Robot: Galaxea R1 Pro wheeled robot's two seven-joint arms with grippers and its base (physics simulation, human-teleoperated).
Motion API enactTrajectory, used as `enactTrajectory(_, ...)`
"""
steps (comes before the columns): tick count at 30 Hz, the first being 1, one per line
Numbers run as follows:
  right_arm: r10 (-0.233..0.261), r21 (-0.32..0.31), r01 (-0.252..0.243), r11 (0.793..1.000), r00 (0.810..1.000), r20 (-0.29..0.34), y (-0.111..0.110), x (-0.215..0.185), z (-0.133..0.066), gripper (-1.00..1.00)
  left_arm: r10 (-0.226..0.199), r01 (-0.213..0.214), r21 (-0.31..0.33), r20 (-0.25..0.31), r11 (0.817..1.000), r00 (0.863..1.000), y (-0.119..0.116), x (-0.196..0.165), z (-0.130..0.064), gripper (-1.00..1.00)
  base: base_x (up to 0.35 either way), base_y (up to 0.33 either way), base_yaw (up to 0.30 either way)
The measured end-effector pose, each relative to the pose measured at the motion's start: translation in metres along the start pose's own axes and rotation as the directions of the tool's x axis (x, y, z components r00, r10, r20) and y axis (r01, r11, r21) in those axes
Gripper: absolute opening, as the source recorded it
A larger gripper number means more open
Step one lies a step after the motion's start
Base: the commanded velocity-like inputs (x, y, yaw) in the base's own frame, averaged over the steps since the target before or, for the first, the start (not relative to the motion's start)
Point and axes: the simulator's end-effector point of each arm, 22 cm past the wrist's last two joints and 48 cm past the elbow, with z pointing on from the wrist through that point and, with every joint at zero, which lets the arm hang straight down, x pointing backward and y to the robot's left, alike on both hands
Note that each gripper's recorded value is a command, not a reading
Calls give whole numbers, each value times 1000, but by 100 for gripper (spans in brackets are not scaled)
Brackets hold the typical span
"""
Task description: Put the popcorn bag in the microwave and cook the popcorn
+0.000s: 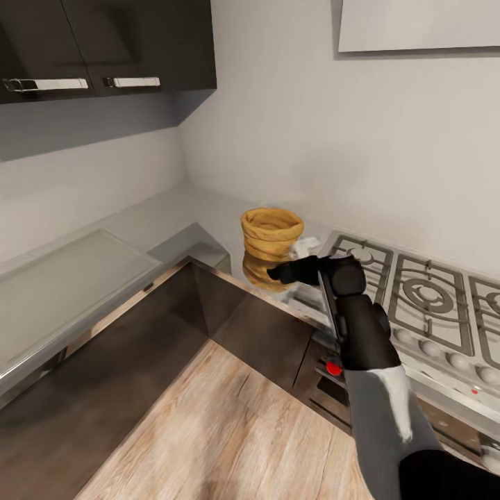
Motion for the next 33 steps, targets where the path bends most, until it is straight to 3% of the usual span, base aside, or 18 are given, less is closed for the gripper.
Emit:
enactTrajectory(2,34,46,-33,998,999,-16,-39,-15,7,100,0,0,0,0,1000,1000,0,0,0,100,0,0,0)
enactTrajectory(5,80,175,-67,982,994,-68,-135,-40,7,100,0,0,0,0,1000,1000,0,0,0,100,0,0,0)
enactTrajectory(9,107,239,-79,968,989,-104,-173,-62,6,100,0,0,0,0,1000,1000,0,0,0,100,0,0,0)
enactTrajectory(13,113,372,-59,926,986,-124,-212,-95,-7,100,0,0,0,1,1000,1000,0,0,0,100,0,0,0)
enactTrajectory(15,108,395,-57,917,988,-107,-215,-106,-12,100,0,0,0,1,1000,1000,0,0,0,100,0,0,0)
enactTrajectory(20,114,389,-82,918,992,-59,-211,-124,-19,100,-1,1,0,1,1000,1000,0,0,0,100,0,0,0)
enactTrajectory(23,98,394,-111,913,994,54,-212,-162,-46,100,-1,1,0,1,1000,1000,0,0,0,100,0,0,0)
enactTrajectory(26,81,404,-126,906,989,127,-214,-185,-66,100,-1,1,0,1,1000,1000,0,0,0,100,0,0,0)
enactTrajectory(30,80,404,-128,906,988,135,-214,-188,-68,100,-9,9,-1,0,1000,1000,0,0,0,100,0,0,0)
enactTrajectory(33,83,380,-124,917,989,123,-200,-186,-58,100,-16,16,-2,-1,1000,1000,0,0,0,100,0,0,0)
